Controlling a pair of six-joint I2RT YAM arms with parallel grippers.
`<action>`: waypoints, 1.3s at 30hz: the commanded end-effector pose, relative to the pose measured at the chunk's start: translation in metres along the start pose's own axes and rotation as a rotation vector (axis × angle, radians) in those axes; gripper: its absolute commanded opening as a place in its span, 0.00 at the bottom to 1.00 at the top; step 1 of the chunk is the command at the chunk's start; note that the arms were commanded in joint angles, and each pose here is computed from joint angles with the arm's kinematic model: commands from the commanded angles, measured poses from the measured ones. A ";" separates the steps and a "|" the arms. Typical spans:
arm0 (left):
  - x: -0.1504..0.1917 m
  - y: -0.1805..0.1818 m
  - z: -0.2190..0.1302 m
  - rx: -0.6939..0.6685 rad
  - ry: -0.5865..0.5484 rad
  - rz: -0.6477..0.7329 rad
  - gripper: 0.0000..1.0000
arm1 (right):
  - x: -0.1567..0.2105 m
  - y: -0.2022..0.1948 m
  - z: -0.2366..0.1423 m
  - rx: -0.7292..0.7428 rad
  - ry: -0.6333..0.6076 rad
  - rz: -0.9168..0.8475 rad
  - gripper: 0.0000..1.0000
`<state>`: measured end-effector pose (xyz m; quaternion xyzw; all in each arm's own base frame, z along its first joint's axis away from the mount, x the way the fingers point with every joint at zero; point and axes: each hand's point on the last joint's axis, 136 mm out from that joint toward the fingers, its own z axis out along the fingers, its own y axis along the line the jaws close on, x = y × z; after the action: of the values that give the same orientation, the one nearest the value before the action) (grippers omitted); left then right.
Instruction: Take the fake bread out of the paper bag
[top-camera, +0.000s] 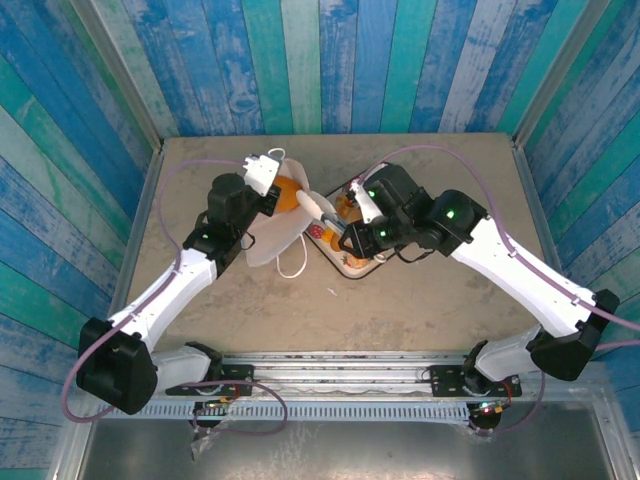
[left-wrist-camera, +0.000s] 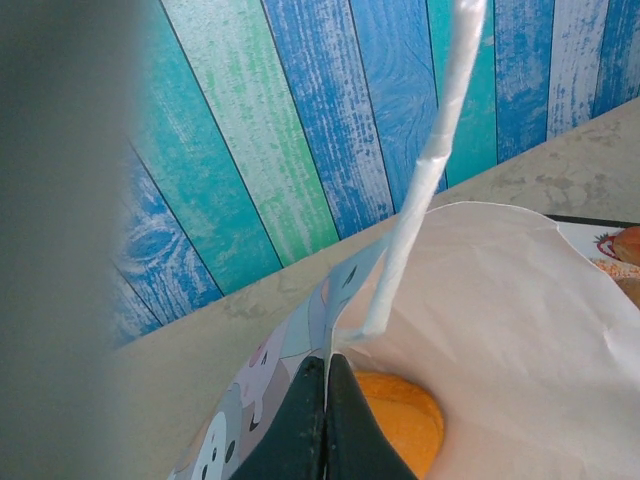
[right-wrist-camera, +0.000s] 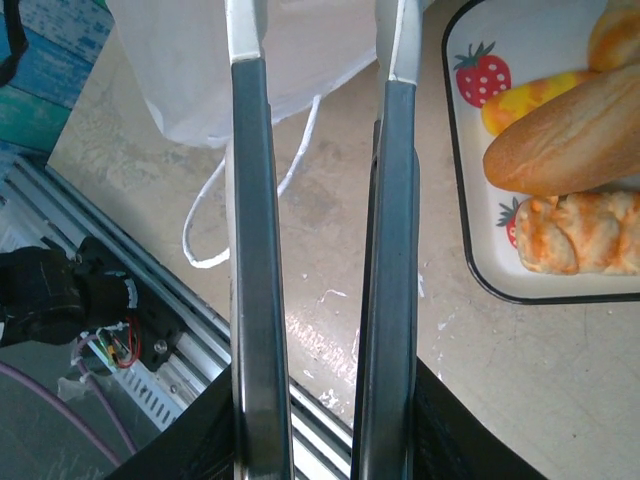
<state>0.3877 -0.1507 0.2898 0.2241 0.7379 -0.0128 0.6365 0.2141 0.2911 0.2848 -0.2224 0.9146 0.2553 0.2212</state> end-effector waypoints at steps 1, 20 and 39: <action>-0.006 0.002 -0.003 -0.010 -0.023 -0.015 0.00 | -0.014 0.005 -0.012 0.003 -0.052 -0.024 0.37; 0.010 0.014 0.021 -0.104 0.062 -0.034 0.00 | -0.026 0.005 0.090 0.004 0.165 0.045 0.37; 0.030 0.007 0.023 -0.122 0.124 0.003 0.00 | -0.057 -0.030 0.167 0.025 0.232 0.189 0.39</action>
<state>0.4032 -0.1401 0.2587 0.1891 0.7763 0.0411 0.5999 0.3183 0.3714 0.1666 -0.1669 0.9573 0.2193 0.0877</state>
